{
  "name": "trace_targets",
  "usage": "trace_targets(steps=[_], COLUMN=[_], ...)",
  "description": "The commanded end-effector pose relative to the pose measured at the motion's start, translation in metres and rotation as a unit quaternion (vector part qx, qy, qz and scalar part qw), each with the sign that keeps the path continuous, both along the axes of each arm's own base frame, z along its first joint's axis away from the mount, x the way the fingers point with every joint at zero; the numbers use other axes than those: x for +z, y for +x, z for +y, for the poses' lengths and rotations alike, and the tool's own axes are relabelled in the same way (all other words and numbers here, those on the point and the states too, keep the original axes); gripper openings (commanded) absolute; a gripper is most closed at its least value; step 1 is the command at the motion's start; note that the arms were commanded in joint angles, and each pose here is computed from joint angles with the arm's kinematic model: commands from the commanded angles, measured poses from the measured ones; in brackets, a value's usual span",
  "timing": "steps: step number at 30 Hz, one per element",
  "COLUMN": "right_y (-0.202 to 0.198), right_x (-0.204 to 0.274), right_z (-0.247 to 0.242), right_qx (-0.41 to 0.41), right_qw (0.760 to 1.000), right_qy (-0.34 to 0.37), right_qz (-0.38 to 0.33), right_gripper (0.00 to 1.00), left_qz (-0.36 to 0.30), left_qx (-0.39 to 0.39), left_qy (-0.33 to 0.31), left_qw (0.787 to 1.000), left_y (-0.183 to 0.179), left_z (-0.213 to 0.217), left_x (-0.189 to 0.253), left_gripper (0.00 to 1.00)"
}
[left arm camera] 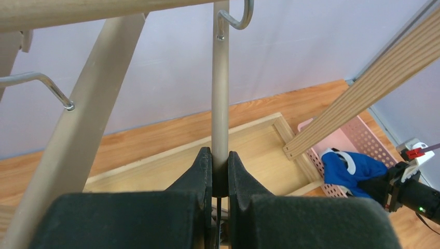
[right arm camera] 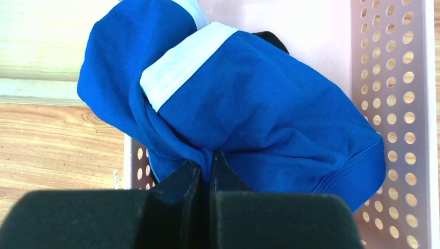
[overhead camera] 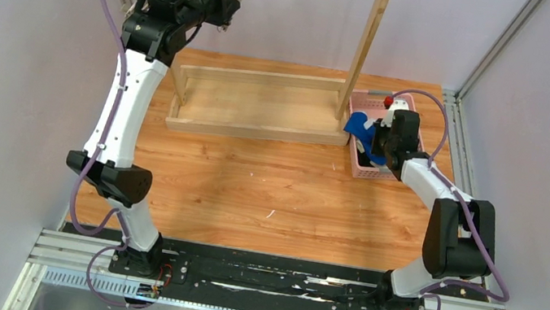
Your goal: Remove the underwear clipped to the hanger
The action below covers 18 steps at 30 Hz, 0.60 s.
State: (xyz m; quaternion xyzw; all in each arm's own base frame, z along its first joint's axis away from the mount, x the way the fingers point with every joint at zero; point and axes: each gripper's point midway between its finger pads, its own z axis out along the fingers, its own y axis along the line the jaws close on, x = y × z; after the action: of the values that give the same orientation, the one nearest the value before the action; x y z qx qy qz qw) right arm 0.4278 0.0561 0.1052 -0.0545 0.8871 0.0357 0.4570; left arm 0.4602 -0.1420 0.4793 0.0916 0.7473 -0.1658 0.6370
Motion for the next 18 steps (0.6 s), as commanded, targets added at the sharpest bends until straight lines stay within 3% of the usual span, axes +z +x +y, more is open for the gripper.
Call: trace_targets(steps=[1, 4, 8, 13, 18], right_y=[-0.001, -0.003, -0.004, -0.001, 0.006], right_x=[-0.006, -0.008, -0.008, -0.005, 0.007], right_z=[0.002, 0.002, 0.001, -0.001, -0.007], right_qx=[0.004, 0.005, 0.005, 0.002, -0.01], right_qw=[1.0, 1.0, 1.0, 1.0, 1.0], right_qy=[0.015, 0.014, 0.009, 0.004, -0.009], right_qz=[0.011, 0.016, 0.016, 0.016, 0.006], right_gripper=[0.01, 0.01, 0.03, 0.19, 0.34], left_qz=[-0.024, -0.009, -0.001, -0.026, -0.043], left_qx=[0.005, 0.006, -0.007, -0.008, 0.003], left_qy=[-0.01, -0.012, -0.013, -0.012, -0.006], left_qw=[1.0, 1.0, 1.0, 1.0, 0.999], left_y=[0.004, 0.01, 0.008, -0.008, -0.028], left_z=[0.008, 0.008, 0.003, 0.007, 0.017], left_x=[0.016, 0.005, -0.002, 0.008, 0.018], left_gripper=[0.02, 0.11, 0.32, 0.53, 0.61])
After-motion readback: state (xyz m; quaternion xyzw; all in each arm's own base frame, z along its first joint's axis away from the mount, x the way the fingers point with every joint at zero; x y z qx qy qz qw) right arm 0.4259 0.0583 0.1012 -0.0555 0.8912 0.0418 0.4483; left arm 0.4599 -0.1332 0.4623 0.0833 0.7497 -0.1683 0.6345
